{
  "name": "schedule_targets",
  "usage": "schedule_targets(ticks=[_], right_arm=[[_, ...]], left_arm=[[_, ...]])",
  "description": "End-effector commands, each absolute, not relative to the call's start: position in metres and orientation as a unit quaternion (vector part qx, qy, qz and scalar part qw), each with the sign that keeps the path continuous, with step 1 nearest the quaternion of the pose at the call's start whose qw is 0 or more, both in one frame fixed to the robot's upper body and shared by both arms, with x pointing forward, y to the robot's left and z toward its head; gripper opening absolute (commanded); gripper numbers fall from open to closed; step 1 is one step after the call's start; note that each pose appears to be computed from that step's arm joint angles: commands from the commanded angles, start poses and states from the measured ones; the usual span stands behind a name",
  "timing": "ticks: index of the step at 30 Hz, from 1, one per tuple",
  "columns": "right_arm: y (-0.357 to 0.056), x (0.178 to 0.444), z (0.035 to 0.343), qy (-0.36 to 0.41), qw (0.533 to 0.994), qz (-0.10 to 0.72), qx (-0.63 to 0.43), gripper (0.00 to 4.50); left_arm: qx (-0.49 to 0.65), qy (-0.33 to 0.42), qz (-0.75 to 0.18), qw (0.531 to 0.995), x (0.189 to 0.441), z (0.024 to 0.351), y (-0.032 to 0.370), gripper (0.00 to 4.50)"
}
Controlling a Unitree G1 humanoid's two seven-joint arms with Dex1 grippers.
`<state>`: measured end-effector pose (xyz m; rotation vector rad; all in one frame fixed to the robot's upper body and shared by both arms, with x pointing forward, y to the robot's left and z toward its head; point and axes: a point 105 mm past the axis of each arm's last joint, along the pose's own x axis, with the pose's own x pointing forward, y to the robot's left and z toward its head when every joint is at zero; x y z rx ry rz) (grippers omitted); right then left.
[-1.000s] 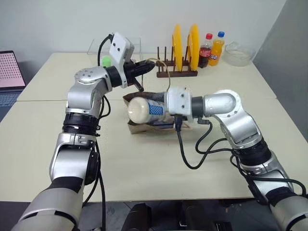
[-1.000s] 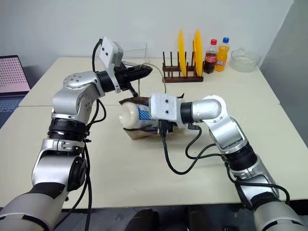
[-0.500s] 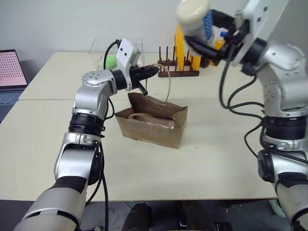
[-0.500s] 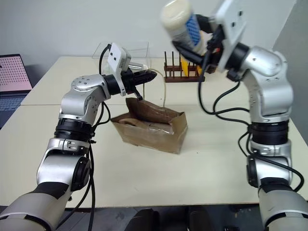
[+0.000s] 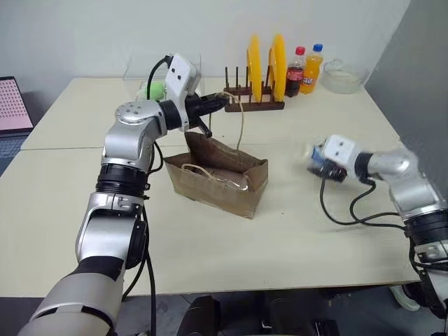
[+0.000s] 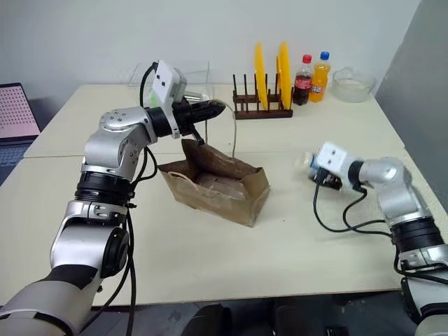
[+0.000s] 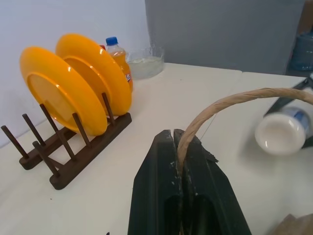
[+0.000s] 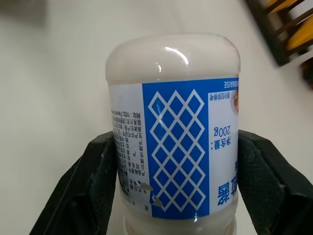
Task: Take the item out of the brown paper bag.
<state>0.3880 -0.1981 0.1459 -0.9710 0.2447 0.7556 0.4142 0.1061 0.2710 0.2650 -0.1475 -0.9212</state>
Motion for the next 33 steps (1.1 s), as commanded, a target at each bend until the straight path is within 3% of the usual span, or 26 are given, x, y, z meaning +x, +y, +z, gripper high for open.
schedule_targets(ticks=[1,6,10,11,17,24,29,32,33], right_arm=[[-0.192,0.399,0.160,0.089,0.794,0.349,-0.490,3.04],[-0.193,0.401,0.136,0.134,0.771,0.379,-0.494,3.04],[-0.194,0.403,0.134,0.138,0.767,0.385,-0.494,4.42],[-0.194,0.404,0.135,0.136,0.769,0.382,-0.494,4.47],[-0.196,0.399,0.151,0.123,0.770,0.386,-0.493,4.47],[-0.203,0.378,0.195,0.082,0.798,0.379,-0.461,4.47],[-0.200,0.352,0.224,0.043,0.825,0.388,-0.410,4.47],[-0.184,0.319,0.233,0.002,0.841,0.417,-0.346,4.47],[-0.177,0.307,0.230,-0.007,0.845,0.425,-0.325,4.49]], left_arm=[[0.139,-0.105,-0.437,0.882,0.407,0.291,0.109,0.00],[0.137,-0.102,-0.434,0.885,0.404,0.288,0.111,0.00],[0.136,-0.100,-0.430,0.887,0.404,0.287,0.112,0.00],[0.136,-0.099,-0.430,0.887,0.404,0.287,0.112,0.00],[0.138,-0.098,-0.431,0.887,0.403,0.285,0.111,0.00],[0.134,-0.104,-0.439,0.882,0.403,0.285,0.108,0.00],[0.134,-0.102,-0.445,0.879,0.403,0.285,0.109,0.00],[0.138,-0.100,-0.444,0.880,0.404,0.284,0.112,0.00],[0.140,-0.099,-0.441,0.881,0.404,0.284,0.113,0.20]])
